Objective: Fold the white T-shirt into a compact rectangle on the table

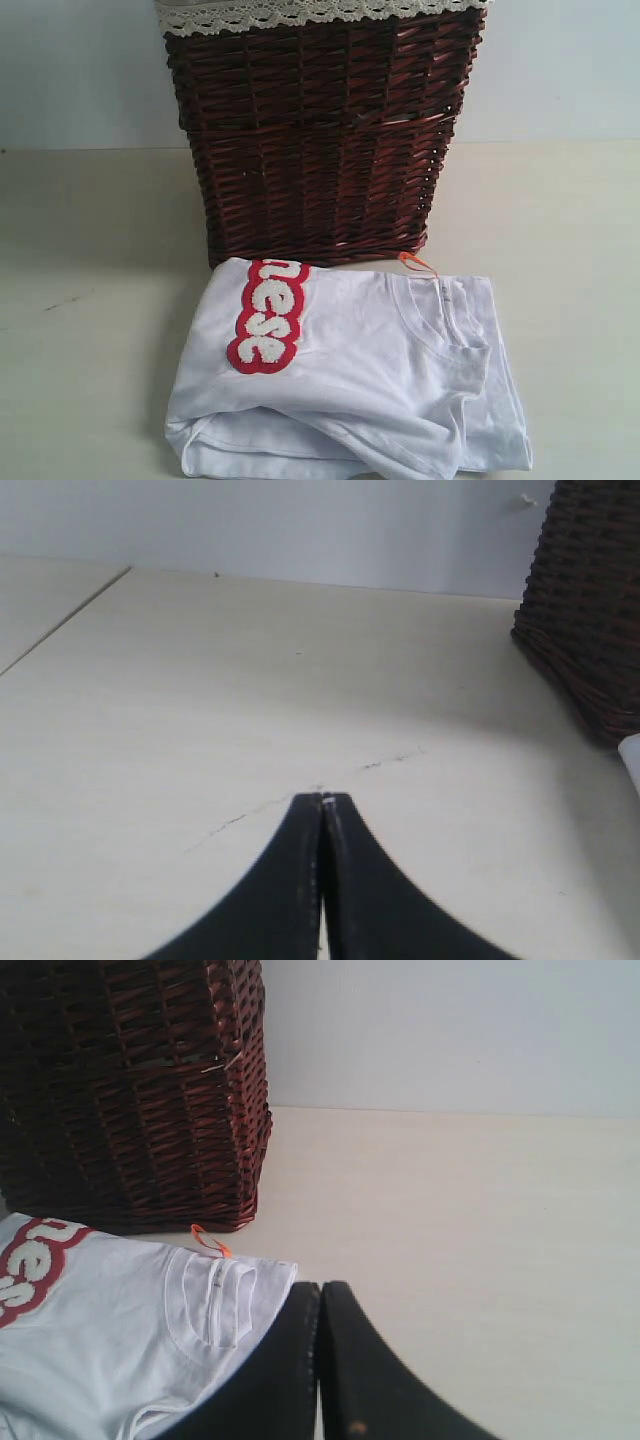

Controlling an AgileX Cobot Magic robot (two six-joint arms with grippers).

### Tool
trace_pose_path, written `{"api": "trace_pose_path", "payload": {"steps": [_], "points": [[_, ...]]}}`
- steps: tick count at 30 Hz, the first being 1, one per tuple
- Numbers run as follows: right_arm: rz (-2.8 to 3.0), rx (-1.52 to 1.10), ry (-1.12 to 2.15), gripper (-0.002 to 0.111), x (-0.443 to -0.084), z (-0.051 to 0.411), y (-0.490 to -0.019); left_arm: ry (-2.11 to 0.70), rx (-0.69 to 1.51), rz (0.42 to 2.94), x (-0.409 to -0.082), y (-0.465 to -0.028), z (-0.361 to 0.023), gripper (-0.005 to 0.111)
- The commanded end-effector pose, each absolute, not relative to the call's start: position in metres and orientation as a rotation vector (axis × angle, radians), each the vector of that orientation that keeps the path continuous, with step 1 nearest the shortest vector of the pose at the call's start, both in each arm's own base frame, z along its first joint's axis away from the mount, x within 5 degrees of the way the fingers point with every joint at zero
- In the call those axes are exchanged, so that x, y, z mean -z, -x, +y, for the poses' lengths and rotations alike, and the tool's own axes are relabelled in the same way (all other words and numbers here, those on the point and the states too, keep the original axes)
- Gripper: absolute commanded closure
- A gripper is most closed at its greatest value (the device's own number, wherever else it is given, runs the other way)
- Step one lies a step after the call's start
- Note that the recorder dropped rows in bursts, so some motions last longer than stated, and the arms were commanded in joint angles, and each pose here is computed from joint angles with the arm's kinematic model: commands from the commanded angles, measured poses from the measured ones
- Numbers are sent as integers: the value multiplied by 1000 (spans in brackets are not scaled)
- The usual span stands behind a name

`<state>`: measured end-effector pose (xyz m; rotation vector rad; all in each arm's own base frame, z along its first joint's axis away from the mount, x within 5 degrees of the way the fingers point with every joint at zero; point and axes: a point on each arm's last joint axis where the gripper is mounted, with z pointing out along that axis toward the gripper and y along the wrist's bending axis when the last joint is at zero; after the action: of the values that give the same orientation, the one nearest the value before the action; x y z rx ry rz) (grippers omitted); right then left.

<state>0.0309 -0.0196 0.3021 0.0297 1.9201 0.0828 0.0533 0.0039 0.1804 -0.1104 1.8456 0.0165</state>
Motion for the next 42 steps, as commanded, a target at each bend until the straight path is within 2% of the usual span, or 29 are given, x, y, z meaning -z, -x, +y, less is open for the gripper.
{"api": "trace_pose_path", "payload": {"steps": [1, 16, 20, 23, 26, 32, 42], "points": [[1915, -84, -29, 108, -302, -20, -31, 116, -18, 1832, -181, -53, 4, 107], [1906, -82, -25, 108, -302, -20, -30, 116, -18, 1832, -181, -53, 4, 107], [1693, -9, -42, 108, -313, -19, -32, 116, -18, 1832, -181, -53, 4, 107], [1662, 114, -70, 108, -281, -16, -47, 114, -19, 1832, -181, -53, 4, 107], [1666, 111, -157, 108, -243, -15, -55, 114, -19, 1832, -181, -53, 4, 107], [1643, 93, -288, 108, -206, -16, -58, 114, -19, 1832, -181, -53, 4, 107], [1687, 94, -369, 108, -192, -18, -54, 114, -19, 1832, -181, -53, 4, 107]]}}
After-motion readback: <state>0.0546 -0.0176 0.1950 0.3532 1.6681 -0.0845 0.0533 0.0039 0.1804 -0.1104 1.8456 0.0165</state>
